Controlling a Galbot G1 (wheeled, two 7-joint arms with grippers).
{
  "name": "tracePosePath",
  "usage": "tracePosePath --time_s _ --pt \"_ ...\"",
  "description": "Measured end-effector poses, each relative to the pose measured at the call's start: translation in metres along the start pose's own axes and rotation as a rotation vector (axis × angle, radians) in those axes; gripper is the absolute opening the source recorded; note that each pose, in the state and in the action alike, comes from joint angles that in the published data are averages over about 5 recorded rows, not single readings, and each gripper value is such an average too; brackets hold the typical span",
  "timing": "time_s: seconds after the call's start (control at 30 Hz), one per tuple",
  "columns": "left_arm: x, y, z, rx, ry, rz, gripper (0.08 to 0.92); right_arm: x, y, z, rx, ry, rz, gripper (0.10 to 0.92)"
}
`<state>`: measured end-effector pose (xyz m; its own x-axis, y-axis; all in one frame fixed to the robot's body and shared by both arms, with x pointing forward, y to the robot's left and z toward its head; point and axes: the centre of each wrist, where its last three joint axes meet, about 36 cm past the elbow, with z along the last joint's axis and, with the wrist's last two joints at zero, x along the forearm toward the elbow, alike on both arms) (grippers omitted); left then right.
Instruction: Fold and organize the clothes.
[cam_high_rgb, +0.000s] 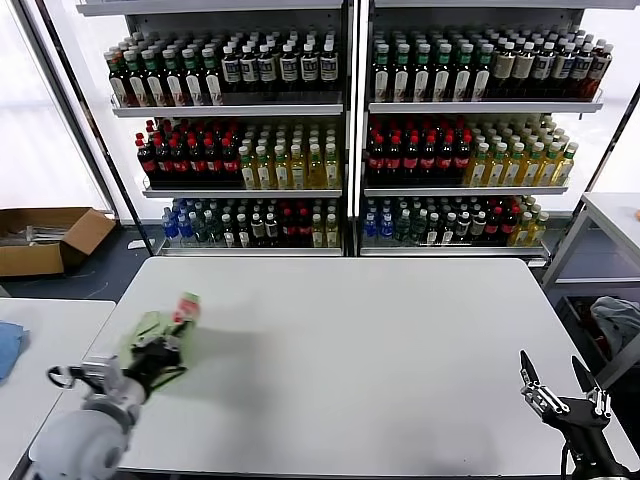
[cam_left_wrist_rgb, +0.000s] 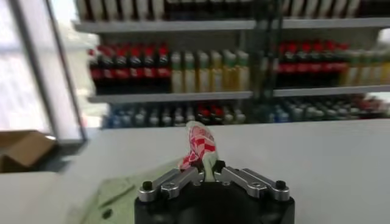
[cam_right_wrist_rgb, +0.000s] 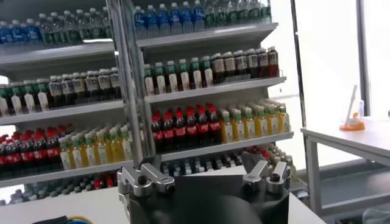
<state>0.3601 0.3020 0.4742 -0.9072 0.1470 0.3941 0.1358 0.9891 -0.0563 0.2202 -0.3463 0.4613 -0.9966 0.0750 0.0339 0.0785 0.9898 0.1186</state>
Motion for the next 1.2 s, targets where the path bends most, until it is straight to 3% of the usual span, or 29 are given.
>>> tracePosePath --time_s 0.23,0.43,0.6,0.73,0.93,1.07,1.2 --pt "-0.016 -0.076 0.014 0.177 0.097 0.232 0.128 0.000 0.003 0.000 0.018 0.018 -0.007 0.823" --pt "-0.032 -0.111 0.017 0.277 0.159 0.335 0.164 -0.001 0.012 0.004 0.042 0.051 -0.026 0.823" --pt "-0.033 -0.127 0.013 0.328 0.171 0.399 0.306 -0.008 0.024 0.011 0.054 0.092 -0.052 0.823" --pt "-0.026 -0.132 0.007 0.365 0.135 0.453 0.418 -0.017 0.035 0.017 0.046 0.130 -0.080 0.823" --pt "-0.008 -0.133 -0.007 0.425 0.042 0.522 0.591 -0.033 0.062 0.032 -0.003 0.197 -0.133 0.823" --pt "0.001 -0.125 -0.017 0.440 -0.025 0.526 0.704 -0.042 0.090 0.049 -0.054 0.258 -0.184 0.823" --pt "0.005 -0.109 -0.025 0.428 -0.087 0.491 0.800 -0.050 0.122 0.068 -0.098 0.325 -0.257 0.823"
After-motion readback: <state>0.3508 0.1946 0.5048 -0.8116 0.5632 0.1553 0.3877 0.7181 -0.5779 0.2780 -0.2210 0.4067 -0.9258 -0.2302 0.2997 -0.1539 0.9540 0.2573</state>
